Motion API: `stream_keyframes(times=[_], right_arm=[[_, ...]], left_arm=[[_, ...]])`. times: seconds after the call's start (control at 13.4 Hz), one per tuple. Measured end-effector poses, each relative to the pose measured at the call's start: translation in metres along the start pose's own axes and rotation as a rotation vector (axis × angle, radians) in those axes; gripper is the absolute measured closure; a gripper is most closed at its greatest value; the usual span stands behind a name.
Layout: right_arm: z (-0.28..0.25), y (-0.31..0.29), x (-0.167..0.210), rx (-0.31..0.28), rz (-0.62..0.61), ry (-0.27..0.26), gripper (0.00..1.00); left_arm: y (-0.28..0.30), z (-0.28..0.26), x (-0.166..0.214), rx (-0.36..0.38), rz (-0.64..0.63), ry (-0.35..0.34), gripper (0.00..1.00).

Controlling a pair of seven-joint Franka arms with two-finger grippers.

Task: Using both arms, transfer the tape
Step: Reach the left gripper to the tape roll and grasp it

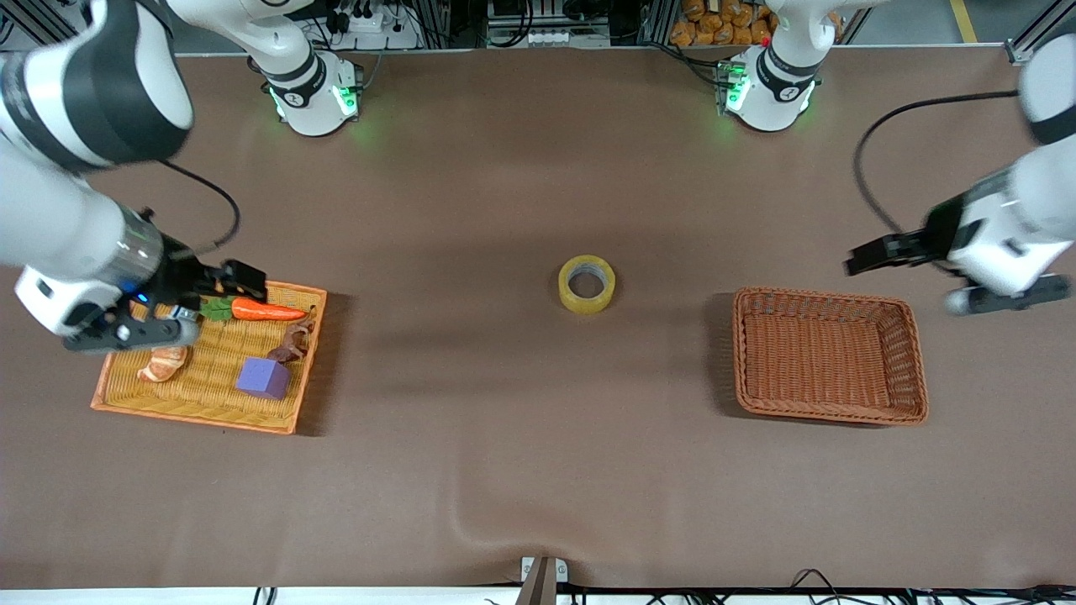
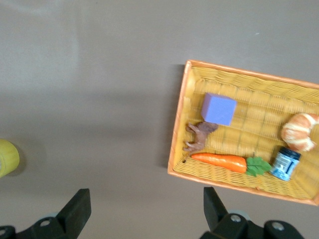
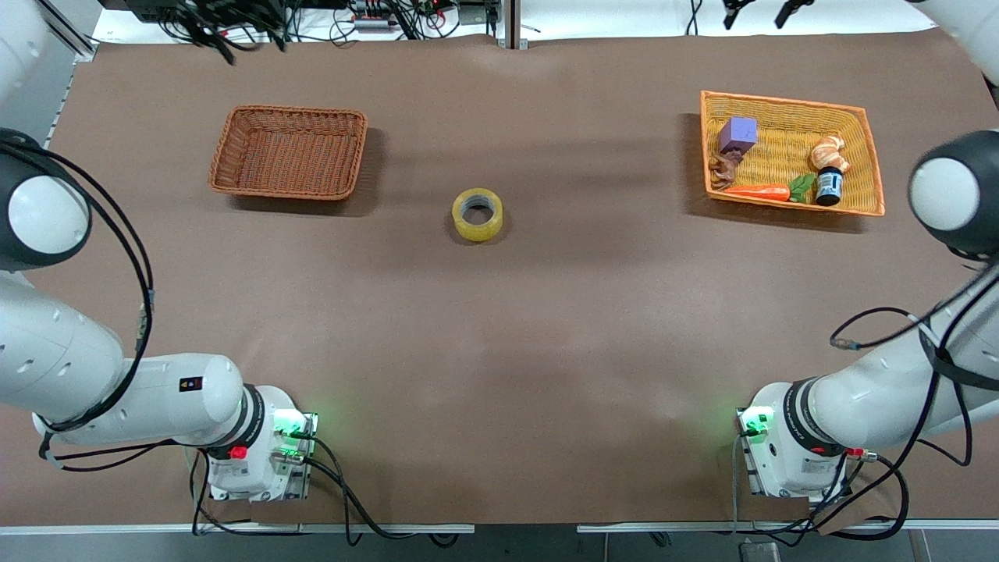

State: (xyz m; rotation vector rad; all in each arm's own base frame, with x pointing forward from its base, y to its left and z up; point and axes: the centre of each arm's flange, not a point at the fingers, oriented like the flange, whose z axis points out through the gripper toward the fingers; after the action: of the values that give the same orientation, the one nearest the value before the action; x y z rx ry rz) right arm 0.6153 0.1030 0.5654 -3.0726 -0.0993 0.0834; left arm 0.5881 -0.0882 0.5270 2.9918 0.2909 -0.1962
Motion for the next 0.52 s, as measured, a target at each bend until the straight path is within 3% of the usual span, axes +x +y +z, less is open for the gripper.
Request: stream_keyframes(times=[0.3, 0.52], right_arm=[[-0.026, 0.051, -0.028, 0.000, -0.003, 0.023, 0.00], [-0.028, 0.065, -0.030, 0.001, -0.010, 0.024, 0.00]], left_arm=[[0.097, 0.096, -0.044, 0.007, -0.029, -0.011, 0.00], [0.135, 0.174, -0.076, 0.003, -0.018, 0.005, 0.00]])
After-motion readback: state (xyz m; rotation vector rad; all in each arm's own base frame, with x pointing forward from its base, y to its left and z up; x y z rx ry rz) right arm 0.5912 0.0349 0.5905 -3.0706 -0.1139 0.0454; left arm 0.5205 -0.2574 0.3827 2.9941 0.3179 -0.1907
